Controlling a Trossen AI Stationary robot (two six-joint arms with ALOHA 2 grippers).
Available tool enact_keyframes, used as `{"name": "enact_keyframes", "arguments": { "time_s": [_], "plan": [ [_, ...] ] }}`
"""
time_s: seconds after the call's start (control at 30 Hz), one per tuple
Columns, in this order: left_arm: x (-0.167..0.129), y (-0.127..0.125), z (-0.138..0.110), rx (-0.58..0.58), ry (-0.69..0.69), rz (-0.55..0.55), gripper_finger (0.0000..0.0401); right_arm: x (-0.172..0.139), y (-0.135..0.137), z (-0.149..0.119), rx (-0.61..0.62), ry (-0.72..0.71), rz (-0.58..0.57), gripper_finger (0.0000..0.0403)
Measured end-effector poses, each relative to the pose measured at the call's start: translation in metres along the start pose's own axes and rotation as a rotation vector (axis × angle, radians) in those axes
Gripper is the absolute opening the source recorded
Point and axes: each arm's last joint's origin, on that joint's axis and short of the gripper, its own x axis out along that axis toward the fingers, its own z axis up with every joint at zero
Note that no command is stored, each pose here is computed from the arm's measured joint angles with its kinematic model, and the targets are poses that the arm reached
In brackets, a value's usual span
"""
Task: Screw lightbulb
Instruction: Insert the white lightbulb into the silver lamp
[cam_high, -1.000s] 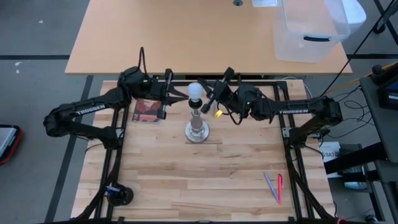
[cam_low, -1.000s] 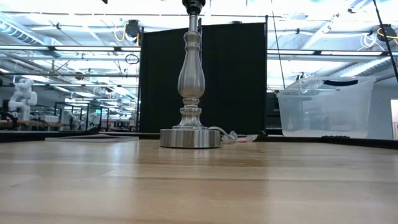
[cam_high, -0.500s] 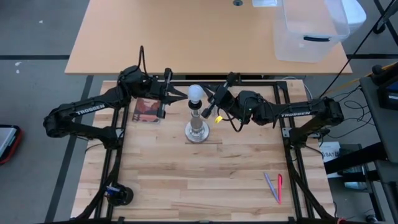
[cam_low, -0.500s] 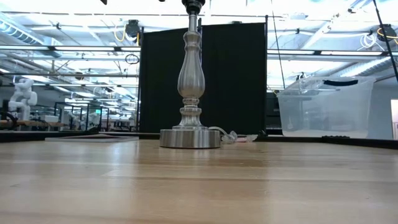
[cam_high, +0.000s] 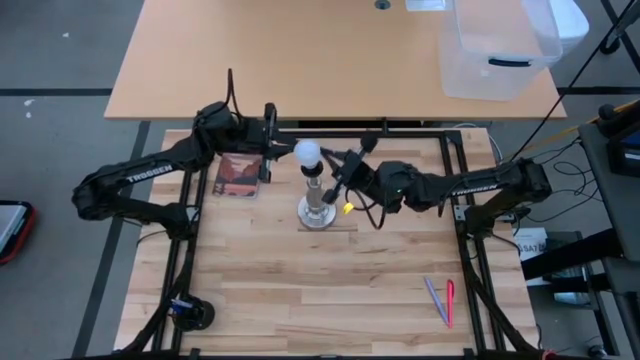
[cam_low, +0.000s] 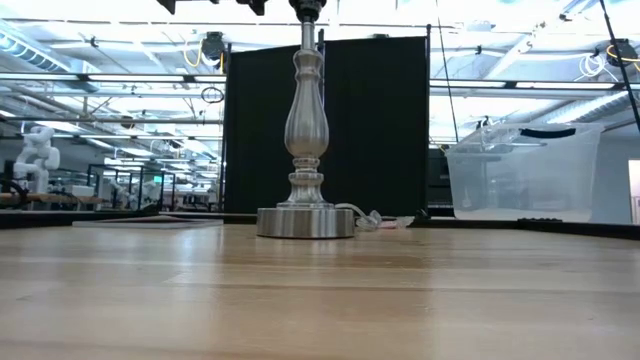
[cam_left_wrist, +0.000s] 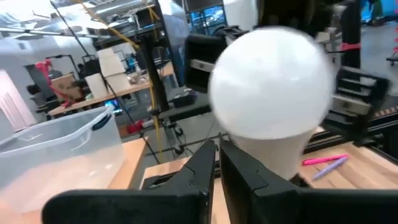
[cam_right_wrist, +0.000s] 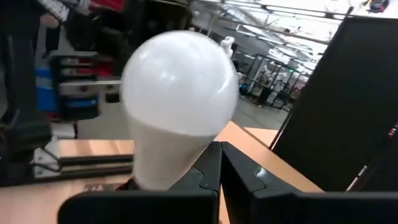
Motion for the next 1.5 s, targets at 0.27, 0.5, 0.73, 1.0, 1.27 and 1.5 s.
{"name": "enact_keyframes", "arguments": {
  "time_s": [0.27,0.5,0.73,1.0,1.27,1.5],
  "plan": [
    [-0.006,0.004,-0.009,-0.052,0.088,0.009,0.0029,-0.005,0.001,-0.002,-0.02,0.067,-0.104,0.0],
    [-0.016,-0.004,0.004,-0.017,0.059,-0.029,0.0029,-0.001,-0.005,-0.003,-0.03,0.069,-0.129,0.0],
    [-0.008,-0.021,0.008,0.031,0.037,-0.112,0.0029,0.009,-0.019,-0.001,-0.051,0.04,-0.186,0.0],
    [-0.004,-0.027,0.011,0.043,0.023,-0.118,0.0029,0.021,-0.033,-0.005,-0.04,-0.014,-0.123,0.0],
    [-0.003,-0.028,0.017,0.071,-0.03,-0.11,0.0029,0.03,-0.045,-0.007,-0.009,-0.071,-0.054,0.0],
    [-0.003,-0.026,0.017,0.074,-0.03,-0.102,0.0029,0.034,-0.049,-0.008,0.011,-0.109,0.028,0.0]
  ]
}}
